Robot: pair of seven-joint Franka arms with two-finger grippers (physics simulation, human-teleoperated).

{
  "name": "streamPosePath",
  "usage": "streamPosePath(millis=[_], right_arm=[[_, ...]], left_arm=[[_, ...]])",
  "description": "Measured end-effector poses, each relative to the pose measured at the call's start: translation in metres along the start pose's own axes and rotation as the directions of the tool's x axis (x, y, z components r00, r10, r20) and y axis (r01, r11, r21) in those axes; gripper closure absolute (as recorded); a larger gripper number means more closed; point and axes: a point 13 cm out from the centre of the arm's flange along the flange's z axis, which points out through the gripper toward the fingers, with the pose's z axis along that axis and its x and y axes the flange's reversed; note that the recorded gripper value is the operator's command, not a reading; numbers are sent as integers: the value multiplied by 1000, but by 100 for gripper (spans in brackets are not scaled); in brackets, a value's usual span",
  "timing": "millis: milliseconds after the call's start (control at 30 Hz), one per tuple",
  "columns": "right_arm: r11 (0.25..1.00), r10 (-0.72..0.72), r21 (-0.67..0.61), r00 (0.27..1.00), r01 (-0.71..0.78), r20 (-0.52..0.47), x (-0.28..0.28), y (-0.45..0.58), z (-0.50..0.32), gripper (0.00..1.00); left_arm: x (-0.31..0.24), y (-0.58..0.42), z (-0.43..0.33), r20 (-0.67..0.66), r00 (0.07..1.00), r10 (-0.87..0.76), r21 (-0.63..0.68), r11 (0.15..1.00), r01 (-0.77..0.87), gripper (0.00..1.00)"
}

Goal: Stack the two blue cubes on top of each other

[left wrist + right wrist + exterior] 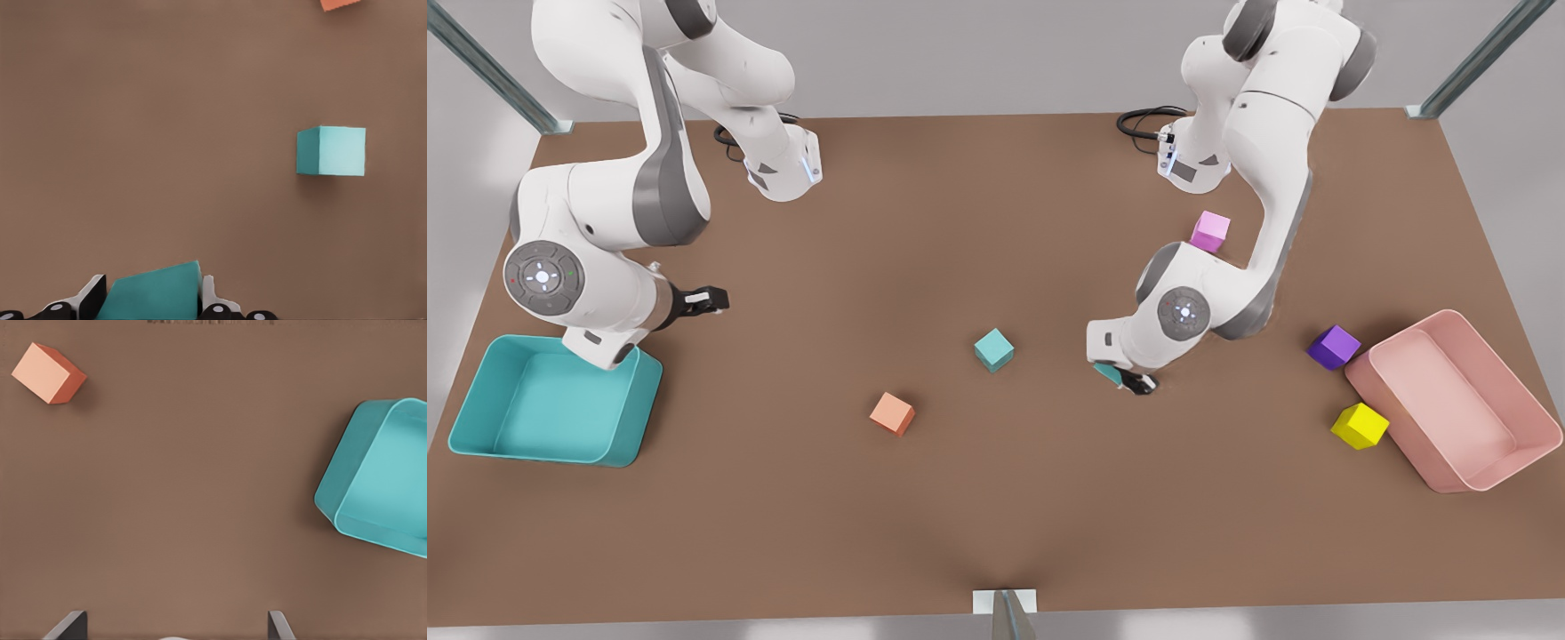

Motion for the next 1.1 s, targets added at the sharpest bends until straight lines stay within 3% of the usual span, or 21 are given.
streamPosePath(millis=[167, 333, 733, 767, 833, 1100], right_arm=[[1000, -10, -2, 1000, 10, 4, -2, -2, -1, 0], [1000, -22, -4, 1000, 22, 3, -3, 0, -1, 0], [999, -36, -1, 999, 36, 1, -3, -1, 0, 0], [999, -37, -1, 999, 37, 0, -3, -1, 0, 0], [999, -39, -2, 999, 39, -1, -3, -1, 1, 0], [999, -43, -2, 999, 43, -1, -4, -1, 1, 0]], left_arm=[[-72, -70, 61, -19, 989, -148, 36, 988, 149, 24], [-79, -95, 83, -40, 941, -337, 20, 941, 338, 24], [-84, -152, 109, -70, 782, -619, -2, 784, 620, 24], [-85, -154, 111, -70, 770, -635, -2, 772, 636, 21], [-86, -156, 113, -68, 744, -665, -2, 745, 667, 0], [-85, -153, 126, -74, 650, -757, -12, 652, 758, 0]])
